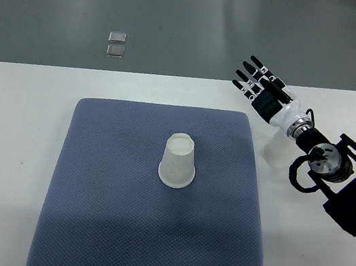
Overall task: Stack paper cups
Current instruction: 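Raise the right hand and swing it above the loose white paper cup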
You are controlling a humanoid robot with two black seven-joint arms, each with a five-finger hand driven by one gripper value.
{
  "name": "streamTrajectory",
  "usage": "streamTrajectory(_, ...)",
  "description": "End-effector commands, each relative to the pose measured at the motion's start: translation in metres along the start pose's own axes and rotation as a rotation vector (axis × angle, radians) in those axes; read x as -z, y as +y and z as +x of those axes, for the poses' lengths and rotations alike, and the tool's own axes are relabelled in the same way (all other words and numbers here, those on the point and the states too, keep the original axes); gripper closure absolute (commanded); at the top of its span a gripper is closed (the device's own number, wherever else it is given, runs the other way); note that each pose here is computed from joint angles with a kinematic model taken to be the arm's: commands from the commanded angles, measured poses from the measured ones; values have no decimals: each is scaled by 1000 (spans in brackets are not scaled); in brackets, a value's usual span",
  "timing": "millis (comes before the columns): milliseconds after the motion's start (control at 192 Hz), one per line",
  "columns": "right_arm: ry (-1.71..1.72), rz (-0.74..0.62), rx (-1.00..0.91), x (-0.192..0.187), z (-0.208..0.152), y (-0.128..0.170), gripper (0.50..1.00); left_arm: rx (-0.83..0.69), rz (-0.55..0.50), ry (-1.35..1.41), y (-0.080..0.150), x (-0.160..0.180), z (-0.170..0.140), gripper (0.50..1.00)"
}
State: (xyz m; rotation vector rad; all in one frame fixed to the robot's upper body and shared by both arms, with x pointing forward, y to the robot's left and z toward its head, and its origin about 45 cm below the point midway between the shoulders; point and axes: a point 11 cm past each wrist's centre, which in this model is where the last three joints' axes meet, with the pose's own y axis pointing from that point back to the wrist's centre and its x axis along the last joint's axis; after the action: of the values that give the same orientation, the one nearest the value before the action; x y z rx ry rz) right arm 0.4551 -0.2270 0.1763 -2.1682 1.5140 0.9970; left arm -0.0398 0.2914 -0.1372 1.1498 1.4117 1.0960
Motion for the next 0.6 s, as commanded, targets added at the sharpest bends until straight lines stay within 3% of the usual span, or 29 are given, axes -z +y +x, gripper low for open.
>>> streamTrajectory(0, 1, 0, 1, 0, 0, 0, 574, 1, 0, -1, 0, 0, 0, 500)
streamTrajectory(370, 106, -51, 17, -4, -2, -1, 576, 1, -2, -1, 0, 0, 0, 500)
streamTrajectory(594, 428, -156, 106, 36, -33, -14, 576, 11, -4, -2, 0, -1, -2, 500)
